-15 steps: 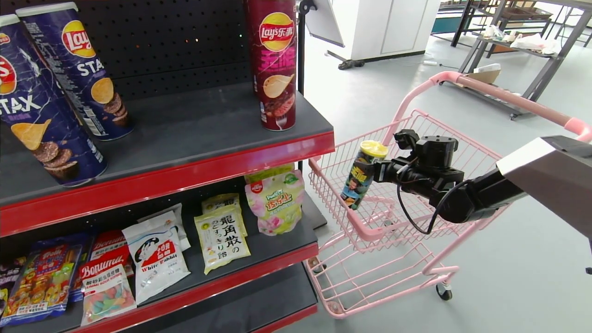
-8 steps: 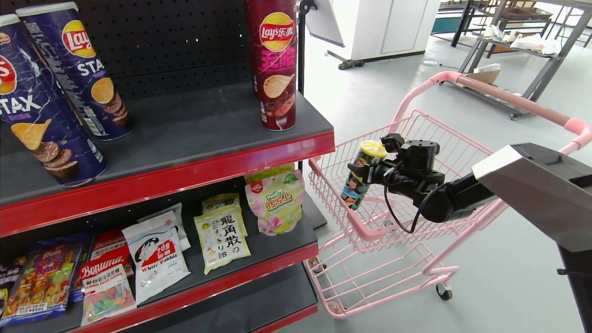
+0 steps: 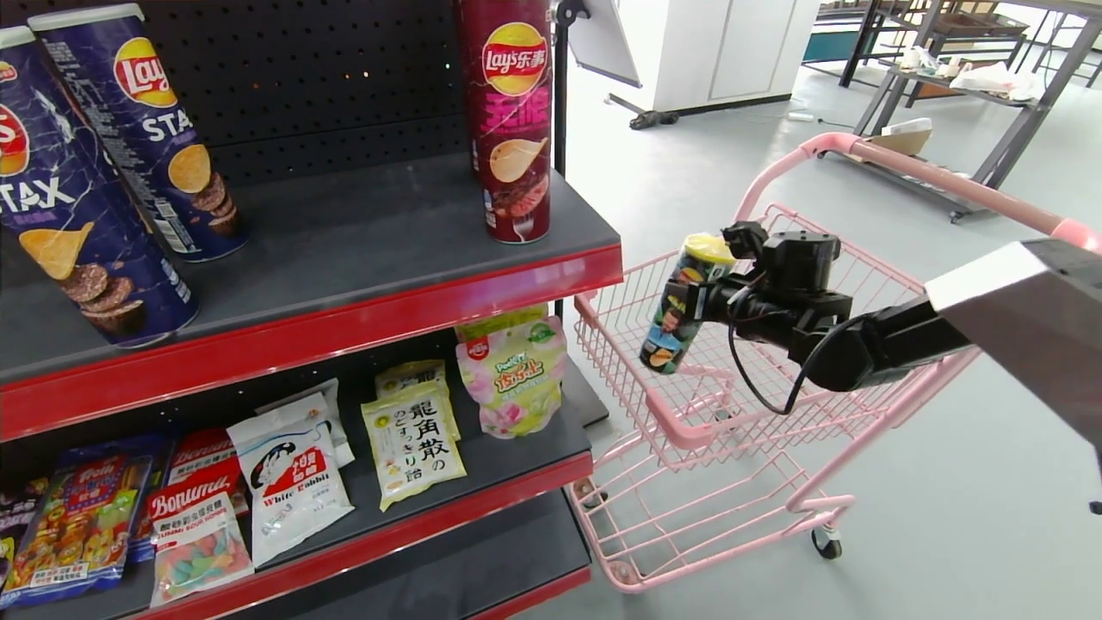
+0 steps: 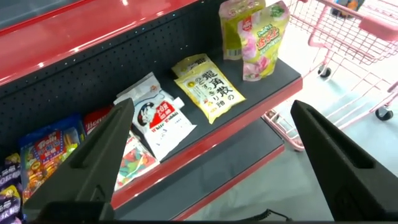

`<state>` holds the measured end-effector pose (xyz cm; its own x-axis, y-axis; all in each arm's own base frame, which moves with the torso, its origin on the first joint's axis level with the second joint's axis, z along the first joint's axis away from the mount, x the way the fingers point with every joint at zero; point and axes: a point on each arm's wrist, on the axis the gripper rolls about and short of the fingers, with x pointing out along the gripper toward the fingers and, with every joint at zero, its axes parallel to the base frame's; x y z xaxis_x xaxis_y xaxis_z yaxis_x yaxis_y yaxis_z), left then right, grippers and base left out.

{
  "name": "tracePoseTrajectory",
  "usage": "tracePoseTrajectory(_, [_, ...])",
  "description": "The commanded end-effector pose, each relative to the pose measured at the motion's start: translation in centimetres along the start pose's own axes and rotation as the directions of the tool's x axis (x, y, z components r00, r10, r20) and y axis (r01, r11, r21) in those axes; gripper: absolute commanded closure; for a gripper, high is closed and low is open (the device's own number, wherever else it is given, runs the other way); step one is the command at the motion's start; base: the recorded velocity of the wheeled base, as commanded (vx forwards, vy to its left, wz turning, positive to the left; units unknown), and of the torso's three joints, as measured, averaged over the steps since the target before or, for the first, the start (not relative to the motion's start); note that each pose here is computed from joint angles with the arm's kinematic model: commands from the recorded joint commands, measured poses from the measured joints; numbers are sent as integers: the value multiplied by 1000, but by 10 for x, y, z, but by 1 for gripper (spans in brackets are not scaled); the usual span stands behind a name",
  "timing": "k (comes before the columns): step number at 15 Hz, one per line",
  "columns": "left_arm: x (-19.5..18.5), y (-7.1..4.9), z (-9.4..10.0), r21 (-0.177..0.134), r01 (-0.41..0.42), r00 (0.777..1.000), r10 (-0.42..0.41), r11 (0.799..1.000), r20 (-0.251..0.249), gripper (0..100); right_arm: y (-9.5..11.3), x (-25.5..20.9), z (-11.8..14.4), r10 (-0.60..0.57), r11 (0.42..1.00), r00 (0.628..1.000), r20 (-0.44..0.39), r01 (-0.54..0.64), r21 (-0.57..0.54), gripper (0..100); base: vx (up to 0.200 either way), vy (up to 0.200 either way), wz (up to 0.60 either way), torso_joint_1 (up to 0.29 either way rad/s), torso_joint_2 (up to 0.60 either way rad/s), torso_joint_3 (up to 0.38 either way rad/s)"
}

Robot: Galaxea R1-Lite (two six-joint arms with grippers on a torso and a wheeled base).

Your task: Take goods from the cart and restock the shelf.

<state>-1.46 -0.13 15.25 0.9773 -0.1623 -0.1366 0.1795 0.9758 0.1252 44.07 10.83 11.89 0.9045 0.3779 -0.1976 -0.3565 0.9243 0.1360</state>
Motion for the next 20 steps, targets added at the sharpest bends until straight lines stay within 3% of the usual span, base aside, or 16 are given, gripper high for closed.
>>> tracePoseTrajectory(1, [-1, 0, 2, 0, 19, 1000, -19, 1000, 9, 0, 23, -72, 92, 22, 998, 988, 156, -12, -63, 100, 0, 0, 0, 0, 0, 0])
tracePoseTrajectory(3, [0, -1, 3, 1, 45, 999, -45, 999, 11, 0, 41, -146, 131, 36, 994, 978, 203, -15, -104, 100, 0, 0, 0, 0, 0, 0])
tracePoseTrajectory(4, [1, 0, 6, 1, 45, 999, -45, 999, 4, 0, 60, -184, 135, 72, 993, 980, 183, -53, -108, 100, 0, 0, 0, 0, 0, 0])
tracePoseTrajectory(5, [3, 0, 8, -1, 43, 999, -43, 999, -7, 0, 73, -224, 132, 92, 991, 987, 129, -79, -108, 100, 0, 0, 0, 0, 0, 0])
tracePoseTrajectory(7, [5, 2, 12, 27, 14, 1000, -14, 1000, -15, 0, 88, -297, 118, 107, 982, 992, -66, -116, -147, 100, 0, 0, 0, 0, 0, 0])
tracePoseTrajectory(8, [6, 2, 12, 35, 22, 1000, -21, 999, -24, 0, 88, -327, 107, 70, 974, 984, -164, -102, -201, 100, 0, 0, 0, 0, 0, 0])
tracePoseTrajectory(10, [9, 2, 12, 50, 30, 999, -28, 998, -38, 0, 84, -358, 75, 49, 959, 964, -261, -118, -256, 100, 0, 0, 0, 0, 0, 0])
tracePoseTrajectory(12, [9, 2, 12, 69, 30, 999, -28, 997, -38, 0, 80, -361, 49, 54, 959, 980, -193, -105, -262, 100, 0, 0, 0, 0, 0, 0])
tracePoseTrajectory(14, [9, 2, 11, 152, 33, 999, -27, 988, -41, 0, 77, -360, 33, 57, 961, 992, -110, -84, -262, 100, 0, 0, 0, 0, 0, 0])
tracePoseTrajectory(20, [8, 2, 11, 164, 30, 999, -24, 986, -35, 0, 76, -362, 29, 32, 962, 997, -65, -49, -268, 100, -33, 0, 0, 0, 0, 0])
